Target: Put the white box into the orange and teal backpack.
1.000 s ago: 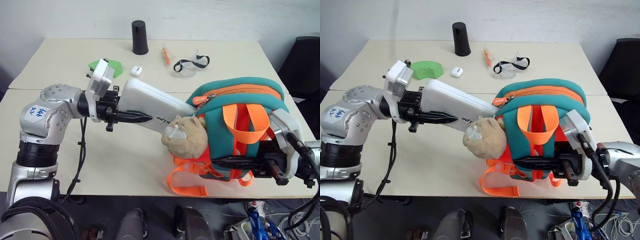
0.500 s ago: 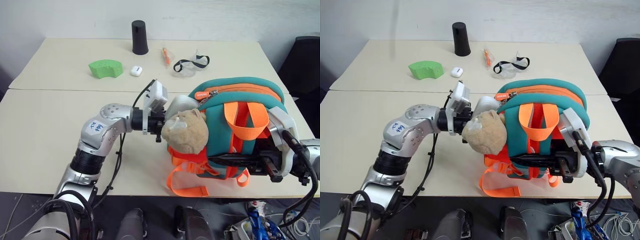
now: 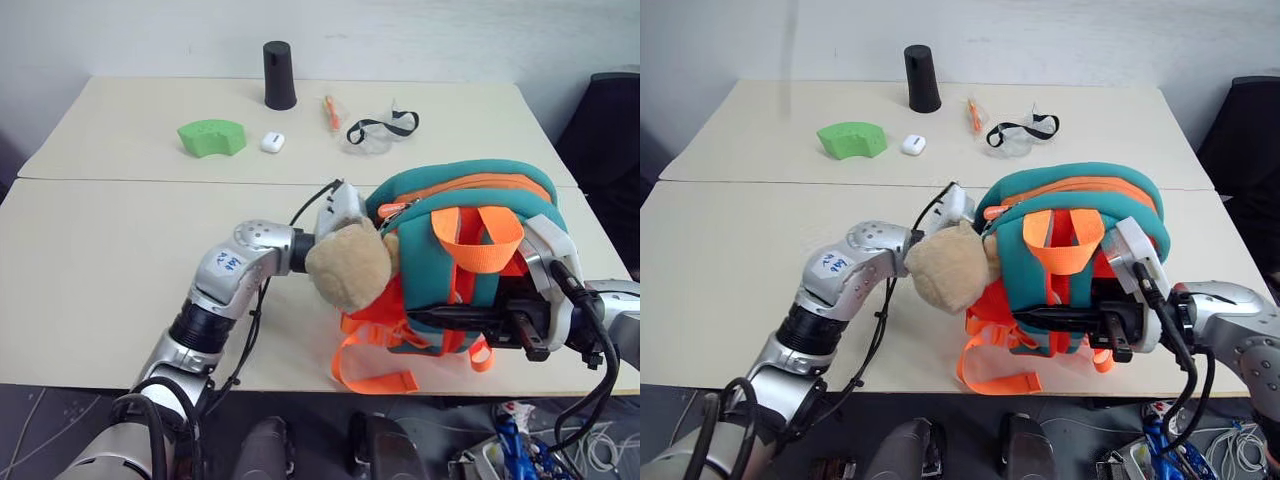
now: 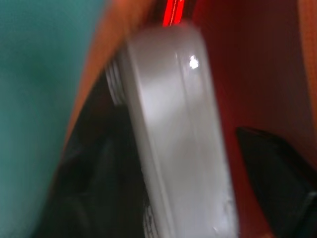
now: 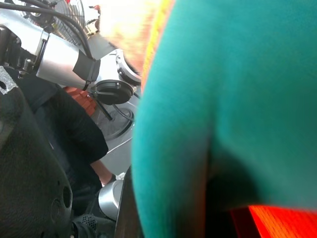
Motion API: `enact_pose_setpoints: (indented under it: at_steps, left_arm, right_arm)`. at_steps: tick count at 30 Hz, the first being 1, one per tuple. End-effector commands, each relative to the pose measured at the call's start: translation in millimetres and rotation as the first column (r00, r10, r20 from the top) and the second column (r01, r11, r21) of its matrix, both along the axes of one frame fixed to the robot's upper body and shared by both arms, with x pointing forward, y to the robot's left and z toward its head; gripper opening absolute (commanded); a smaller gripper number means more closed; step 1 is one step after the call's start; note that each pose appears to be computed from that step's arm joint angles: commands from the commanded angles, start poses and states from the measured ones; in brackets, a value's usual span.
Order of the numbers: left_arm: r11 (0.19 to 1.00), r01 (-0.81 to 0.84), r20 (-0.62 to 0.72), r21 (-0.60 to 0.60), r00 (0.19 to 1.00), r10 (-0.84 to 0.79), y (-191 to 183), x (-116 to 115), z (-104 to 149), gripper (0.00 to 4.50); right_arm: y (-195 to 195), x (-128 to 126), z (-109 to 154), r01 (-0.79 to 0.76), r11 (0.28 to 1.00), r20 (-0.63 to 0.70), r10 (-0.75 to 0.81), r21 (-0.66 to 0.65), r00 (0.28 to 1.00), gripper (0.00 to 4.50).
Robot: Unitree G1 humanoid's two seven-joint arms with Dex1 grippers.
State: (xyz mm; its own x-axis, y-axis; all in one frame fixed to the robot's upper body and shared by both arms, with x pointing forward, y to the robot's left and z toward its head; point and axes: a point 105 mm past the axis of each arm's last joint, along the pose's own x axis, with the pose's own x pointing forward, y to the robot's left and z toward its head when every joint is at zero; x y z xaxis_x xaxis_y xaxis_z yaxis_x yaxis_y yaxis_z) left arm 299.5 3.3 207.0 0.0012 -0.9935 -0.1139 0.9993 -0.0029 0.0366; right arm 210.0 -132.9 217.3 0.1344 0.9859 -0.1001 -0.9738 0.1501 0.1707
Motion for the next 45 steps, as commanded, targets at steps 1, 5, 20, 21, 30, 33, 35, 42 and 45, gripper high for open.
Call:
enact_pose_setpoints:
  at_steps: [1, 5, 20, 21, 30, 33, 35, 42, 45]
  left_arm:
    - [0.996, 0.062, 0.056, -0.064, 0.997, -0.059, 18.8, -14.8, 29.0, 4.49]
    - [0.981, 0.187, 0.048, -0.058, 0.982, -0.185, 54.0, -43.8, 58.1, 4.49]
    - [0.97, 0.23, -0.085, -0.074, 0.968, -0.236, 86.2, -80.2, 95.9, 4.49]
    - [0.97, 0.234, -0.1, -0.069, 0.966, -0.24, 83.4, -81.6, 94.5, 4.49]
    - [0.987, 0.157, -0.179, 0.033, 0.973, -0.148, 59.1, -67.2, 65.6, 4.49]
    - [0.989, 0.129, -0.161, 0.071, 0.98, -0.116, 56.0, -60.8, 57.1, 4.49]
    - [0.987, 0.144, -0.14, 0.067, 0.981, -0.134, 50.8, -61.2, 56.1, 4.49]
    - [0.992, 0.129, -0.138, 0.009, 0.982, -0.127, 38.7, -52.2, 60.3, 4.49]
    - [0.993, 0.111, -0.155, -0.031, 0.981, -0.114, 35.8, -46.6, 66.3, 4.31]
  right_arm:
    - [-1.9, 3.3, 4.1, 0.027, 0.999, 0.029, -0.028, 0.024, 0.999, 0.0]
    - [-2.0, 12.1, -4.7, 0.089, 0.996, 0.042, -0.089, 0.006, 0.995, 0.0]
    - [11.4, 22.8, -10.0, 0.138, 0.99, 0.077, -0.14, 0.024, 0.987, 0.0]
    - [11.8, 22.9, -10.3, 0.138, 0.99, 0.075, -0.139, 0.026, 0.987, 0.0]
    - [13.3, 24.3, -2.0, 0.134, 0.99, 0.072, -0.138, 0.048, 0.988, 0.0]
    - [14.2, 23.9, 1.6, 0.133, 0.989, 0.071, -0.137, 0.06, 0.988, 0.0]
    - [15.3, 20.8, 3.8, 0.124, 0.99, 0.069, -0.129, 0.068, 0.989, 0.0]
    - [16.4, 18.3, 2.2, 0.124, 0.99, 0.06, -0.128, 0.066, 0.99, 0.0]
    - [16.8, 17.0, 0.7, 0.122, 0.991, 0.059, -0.125, 0.061, 0.99, 0.0]
